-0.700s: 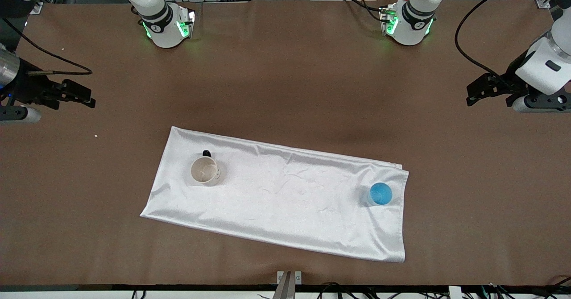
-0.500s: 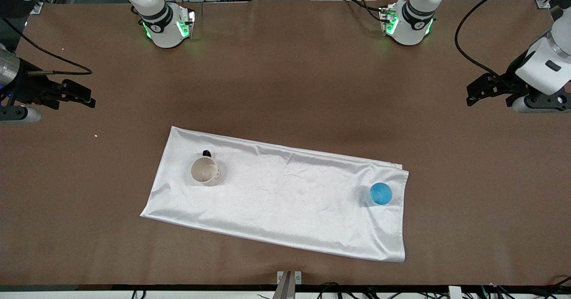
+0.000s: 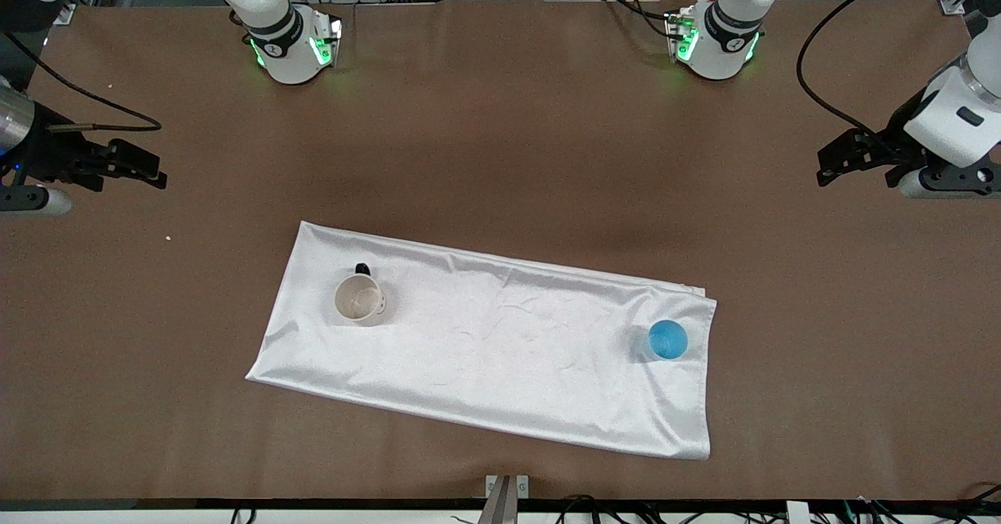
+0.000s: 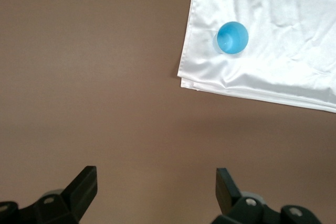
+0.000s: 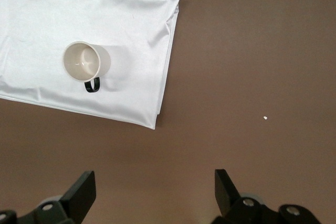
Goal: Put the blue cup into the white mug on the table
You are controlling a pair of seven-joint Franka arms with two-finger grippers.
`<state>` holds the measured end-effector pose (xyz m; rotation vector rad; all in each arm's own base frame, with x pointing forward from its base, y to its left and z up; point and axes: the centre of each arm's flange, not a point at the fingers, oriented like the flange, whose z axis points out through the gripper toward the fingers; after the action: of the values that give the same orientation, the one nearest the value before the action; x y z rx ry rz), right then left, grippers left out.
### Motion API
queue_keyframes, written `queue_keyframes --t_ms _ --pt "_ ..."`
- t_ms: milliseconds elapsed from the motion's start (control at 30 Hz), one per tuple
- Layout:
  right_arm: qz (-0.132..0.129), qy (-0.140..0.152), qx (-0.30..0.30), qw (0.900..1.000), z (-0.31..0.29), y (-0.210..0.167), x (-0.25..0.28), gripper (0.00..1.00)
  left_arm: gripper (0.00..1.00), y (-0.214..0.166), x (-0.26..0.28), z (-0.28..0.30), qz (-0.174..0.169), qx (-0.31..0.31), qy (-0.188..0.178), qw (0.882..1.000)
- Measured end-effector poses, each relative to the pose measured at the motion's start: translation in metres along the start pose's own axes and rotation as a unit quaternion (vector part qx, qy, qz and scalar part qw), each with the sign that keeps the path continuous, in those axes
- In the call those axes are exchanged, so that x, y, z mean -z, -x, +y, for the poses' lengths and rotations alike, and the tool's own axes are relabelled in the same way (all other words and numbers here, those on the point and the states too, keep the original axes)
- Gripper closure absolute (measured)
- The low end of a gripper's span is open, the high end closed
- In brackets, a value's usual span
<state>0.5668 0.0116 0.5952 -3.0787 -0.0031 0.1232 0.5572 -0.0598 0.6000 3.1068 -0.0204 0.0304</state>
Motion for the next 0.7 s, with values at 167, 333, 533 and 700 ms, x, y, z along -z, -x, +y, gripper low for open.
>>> queue_keyframes --t_ms 167,333,533,700 --pt "0.000 0.000 0.000 1.000 0.000 0.000 0.000 0.00 0.00 -0.002 -0.003 -0.001 -0.003 0.001 0.001 1.000" --pt "0.000 0.000 0.000 1.000 0.000 0.000 0.000 0.00 0.00 -0.002 -0.004 0.003 -0.004 -0.002 0.001 1.000" --pt "0.000 0.000 0.000 1.000 0.000 0.000 0.000 0.00 0.00 -0.001 -0.004 0.009 -0.003 -0.007 0.001 1.000" --pt "-0.001 0.000 0.000 1.000 0.000 0.000 0.000 0.00 0.00 -0.001 -0.004 0.011 -0.003 -0.009 0.001 1.000"
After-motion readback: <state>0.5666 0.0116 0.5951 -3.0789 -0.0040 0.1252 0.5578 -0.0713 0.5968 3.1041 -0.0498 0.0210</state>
